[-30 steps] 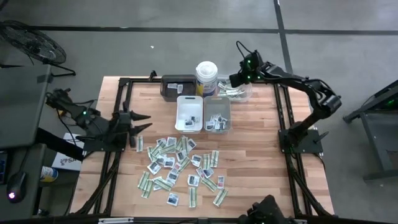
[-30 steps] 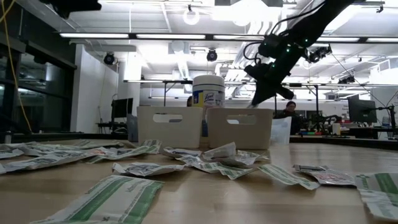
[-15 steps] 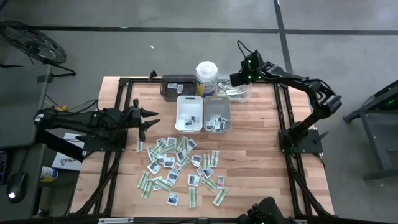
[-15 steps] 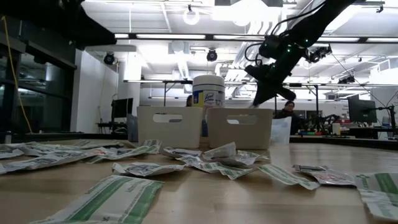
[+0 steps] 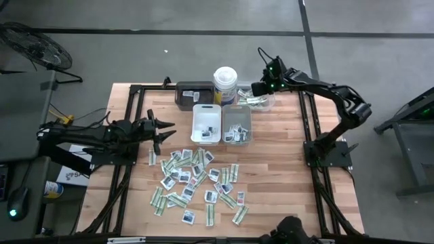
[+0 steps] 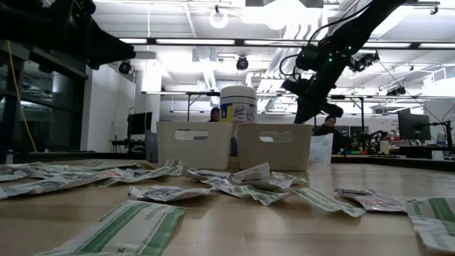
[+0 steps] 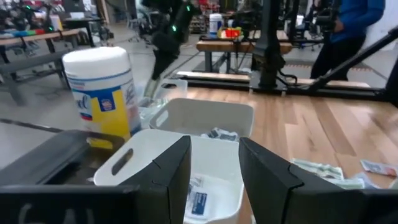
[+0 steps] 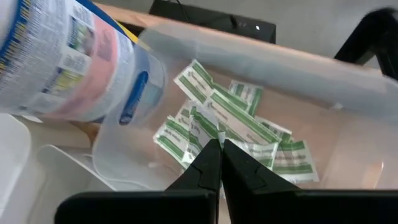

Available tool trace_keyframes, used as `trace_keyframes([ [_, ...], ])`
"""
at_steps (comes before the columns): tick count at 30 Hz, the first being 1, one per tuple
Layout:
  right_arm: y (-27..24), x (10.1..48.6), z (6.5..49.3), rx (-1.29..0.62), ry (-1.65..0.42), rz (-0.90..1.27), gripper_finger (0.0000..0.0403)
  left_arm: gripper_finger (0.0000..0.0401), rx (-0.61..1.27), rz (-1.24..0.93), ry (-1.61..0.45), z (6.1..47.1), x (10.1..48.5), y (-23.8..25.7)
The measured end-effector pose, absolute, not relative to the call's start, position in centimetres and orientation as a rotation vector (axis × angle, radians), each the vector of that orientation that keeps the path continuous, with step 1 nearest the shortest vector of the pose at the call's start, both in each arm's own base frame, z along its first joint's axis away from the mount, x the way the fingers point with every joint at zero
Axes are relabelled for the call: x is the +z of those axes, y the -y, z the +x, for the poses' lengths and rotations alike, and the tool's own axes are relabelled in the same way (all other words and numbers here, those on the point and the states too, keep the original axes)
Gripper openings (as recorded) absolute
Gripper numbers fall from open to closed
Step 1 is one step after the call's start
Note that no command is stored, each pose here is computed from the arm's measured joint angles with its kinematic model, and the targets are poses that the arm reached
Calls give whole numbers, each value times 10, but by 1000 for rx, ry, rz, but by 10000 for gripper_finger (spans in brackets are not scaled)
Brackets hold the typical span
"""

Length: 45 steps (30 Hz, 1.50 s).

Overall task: Pick & Place First Aid Supplies
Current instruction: Put the band aid into the transparent bin

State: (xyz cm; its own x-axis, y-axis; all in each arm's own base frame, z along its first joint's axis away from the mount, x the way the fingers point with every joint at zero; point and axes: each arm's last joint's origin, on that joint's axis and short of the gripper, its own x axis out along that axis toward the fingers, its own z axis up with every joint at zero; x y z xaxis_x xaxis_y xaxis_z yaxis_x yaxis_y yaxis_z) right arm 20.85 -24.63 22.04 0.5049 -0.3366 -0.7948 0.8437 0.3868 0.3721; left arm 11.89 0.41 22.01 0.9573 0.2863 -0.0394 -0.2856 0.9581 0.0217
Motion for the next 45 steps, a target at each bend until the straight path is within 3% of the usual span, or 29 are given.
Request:
trace_keyframes([
  [6,246,207,213,-818,-746,902,23,133,289,26,-42,119,220,-4],
  [18,248,201,207,-861,-785,942,123,133,275,22,-43,119,220,-4],
  [26,247,218,197,-855,-725,941,170,133,251,26,-46,119,220,-3],
  [32,229,245,194,-730,-676,935,175,133,199,26,-51,119,219,-2],
  [45,122,270,240,-338,-864,730,170,133,164,25,-52,120,220,-1],
])
